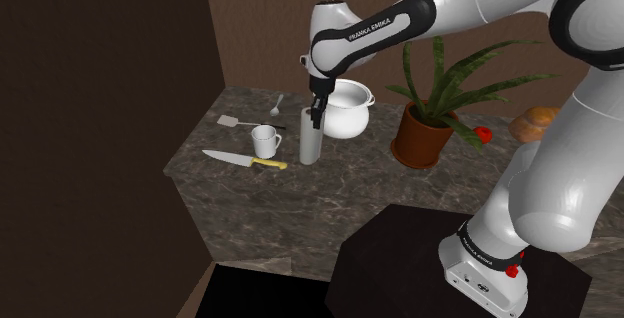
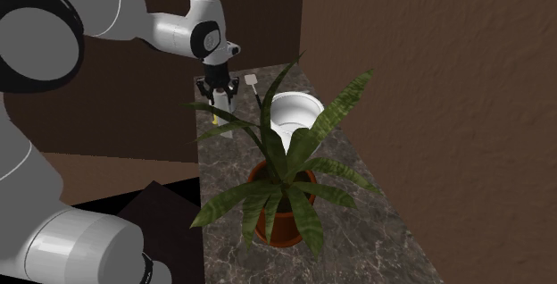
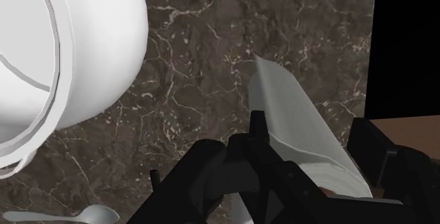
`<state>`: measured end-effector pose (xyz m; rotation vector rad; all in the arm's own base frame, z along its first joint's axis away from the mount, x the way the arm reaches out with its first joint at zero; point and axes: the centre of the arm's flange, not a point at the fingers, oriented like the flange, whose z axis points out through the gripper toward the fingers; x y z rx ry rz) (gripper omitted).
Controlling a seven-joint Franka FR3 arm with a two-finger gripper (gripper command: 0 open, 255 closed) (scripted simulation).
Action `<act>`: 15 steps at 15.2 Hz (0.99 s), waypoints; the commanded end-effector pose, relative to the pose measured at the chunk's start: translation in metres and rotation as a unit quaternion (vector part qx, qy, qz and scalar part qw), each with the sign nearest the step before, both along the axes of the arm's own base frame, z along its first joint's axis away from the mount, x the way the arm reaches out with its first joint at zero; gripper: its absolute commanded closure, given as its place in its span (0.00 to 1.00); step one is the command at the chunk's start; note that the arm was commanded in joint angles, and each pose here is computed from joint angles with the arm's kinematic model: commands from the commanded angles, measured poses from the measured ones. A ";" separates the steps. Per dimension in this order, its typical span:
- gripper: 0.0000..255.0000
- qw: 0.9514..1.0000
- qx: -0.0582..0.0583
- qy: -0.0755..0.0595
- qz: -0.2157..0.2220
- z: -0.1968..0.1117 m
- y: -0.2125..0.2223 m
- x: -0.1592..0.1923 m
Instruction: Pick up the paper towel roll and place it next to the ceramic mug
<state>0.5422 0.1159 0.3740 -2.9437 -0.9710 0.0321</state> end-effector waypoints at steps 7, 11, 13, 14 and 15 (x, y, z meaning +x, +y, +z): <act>1.00 1.000 0.000 0.000 0.000 -0.005 -0.001 0.001; 0.00 1.000 0.000 0.000 0.000 -0.005 -0.001 0.001; 0.00 1.000 0.000 0.000 0.000 -0.005 -0.001 0.001; 0.00 1.000 0.000 0.000 0.000 0.008 -0.002 0.001; 0.00 1.000 0.000 0.000 0.000 0.021 -0.002 0.002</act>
